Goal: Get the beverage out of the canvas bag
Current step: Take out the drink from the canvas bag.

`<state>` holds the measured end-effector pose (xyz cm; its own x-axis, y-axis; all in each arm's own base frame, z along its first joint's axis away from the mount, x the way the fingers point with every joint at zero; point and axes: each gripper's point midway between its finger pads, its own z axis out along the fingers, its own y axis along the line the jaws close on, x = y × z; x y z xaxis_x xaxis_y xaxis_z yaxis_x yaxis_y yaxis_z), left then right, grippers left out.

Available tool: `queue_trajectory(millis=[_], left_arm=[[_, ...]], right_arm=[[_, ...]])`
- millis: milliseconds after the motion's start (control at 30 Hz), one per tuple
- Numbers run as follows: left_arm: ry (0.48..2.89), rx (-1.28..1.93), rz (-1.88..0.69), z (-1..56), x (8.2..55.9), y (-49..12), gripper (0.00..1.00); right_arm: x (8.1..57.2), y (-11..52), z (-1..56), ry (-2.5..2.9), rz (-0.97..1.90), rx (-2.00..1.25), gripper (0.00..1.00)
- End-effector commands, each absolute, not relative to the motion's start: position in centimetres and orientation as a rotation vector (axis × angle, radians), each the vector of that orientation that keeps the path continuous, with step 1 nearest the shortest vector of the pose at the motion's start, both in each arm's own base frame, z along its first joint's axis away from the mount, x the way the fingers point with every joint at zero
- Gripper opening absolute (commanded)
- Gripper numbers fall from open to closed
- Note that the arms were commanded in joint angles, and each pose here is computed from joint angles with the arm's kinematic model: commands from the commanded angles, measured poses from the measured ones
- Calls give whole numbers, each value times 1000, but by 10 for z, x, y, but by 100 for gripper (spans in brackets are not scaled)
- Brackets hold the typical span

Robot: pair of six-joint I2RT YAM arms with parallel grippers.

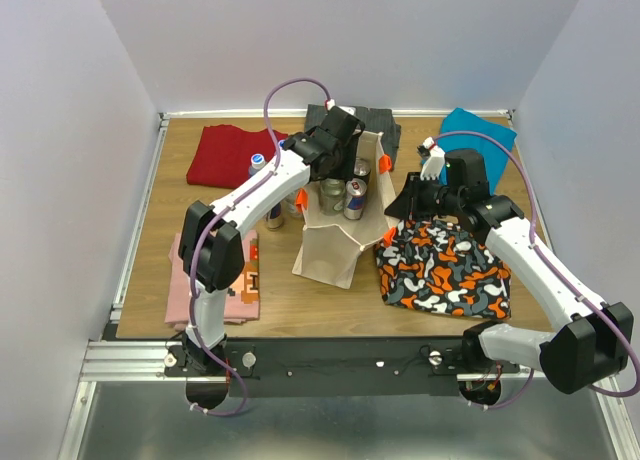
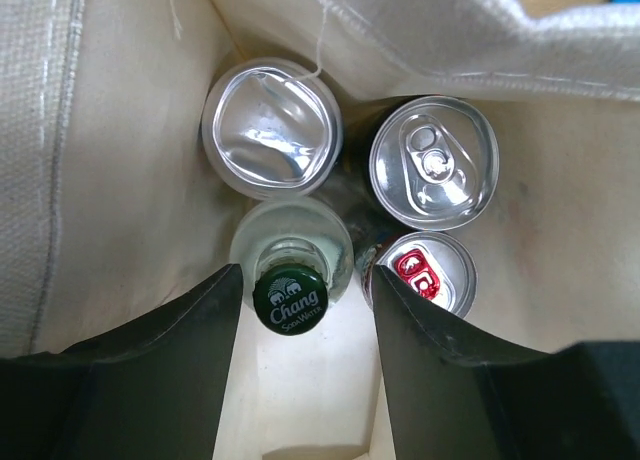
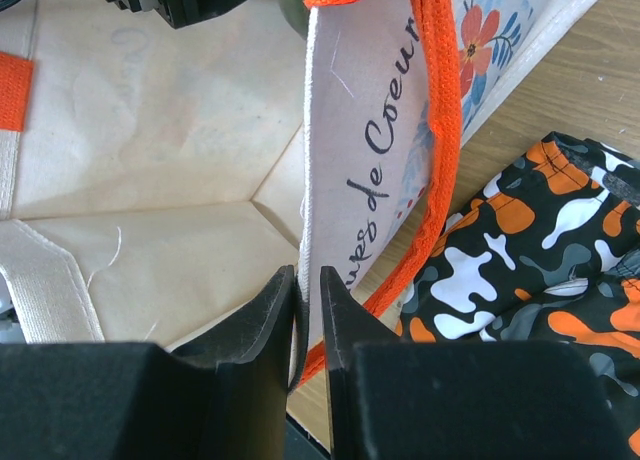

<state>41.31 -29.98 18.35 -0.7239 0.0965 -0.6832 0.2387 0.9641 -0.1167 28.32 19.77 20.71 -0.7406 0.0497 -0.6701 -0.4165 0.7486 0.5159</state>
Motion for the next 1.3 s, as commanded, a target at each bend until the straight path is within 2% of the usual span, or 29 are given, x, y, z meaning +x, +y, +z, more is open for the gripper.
queue_trajectory(millis=[0,400,500,700,933,1067,1267], left_arm=[[2382,209,-245,187,415,-294,63],[2410,208,-223,171,415,-292,64],[2413,212,-228,169,415,-294,60],[2433,210,-205,162,411,-289,59],[2423,205,-194,163,413,-287,61],[2419,207,-198,164,415,-288,59],[2411,212,-199,167,417,-289,50]], right_arm=[[282,194,203,2270,843,-290,25],[281,192,201,2278,834,-285,26],[281,192,200,2280,829,-286,26],[282,190,199,2283,821,-284,27],[282,192,198,2286,825,-291,28],[282,190,198,2288,815,-291,28],[281,189,197,2289,810,-288,28]])
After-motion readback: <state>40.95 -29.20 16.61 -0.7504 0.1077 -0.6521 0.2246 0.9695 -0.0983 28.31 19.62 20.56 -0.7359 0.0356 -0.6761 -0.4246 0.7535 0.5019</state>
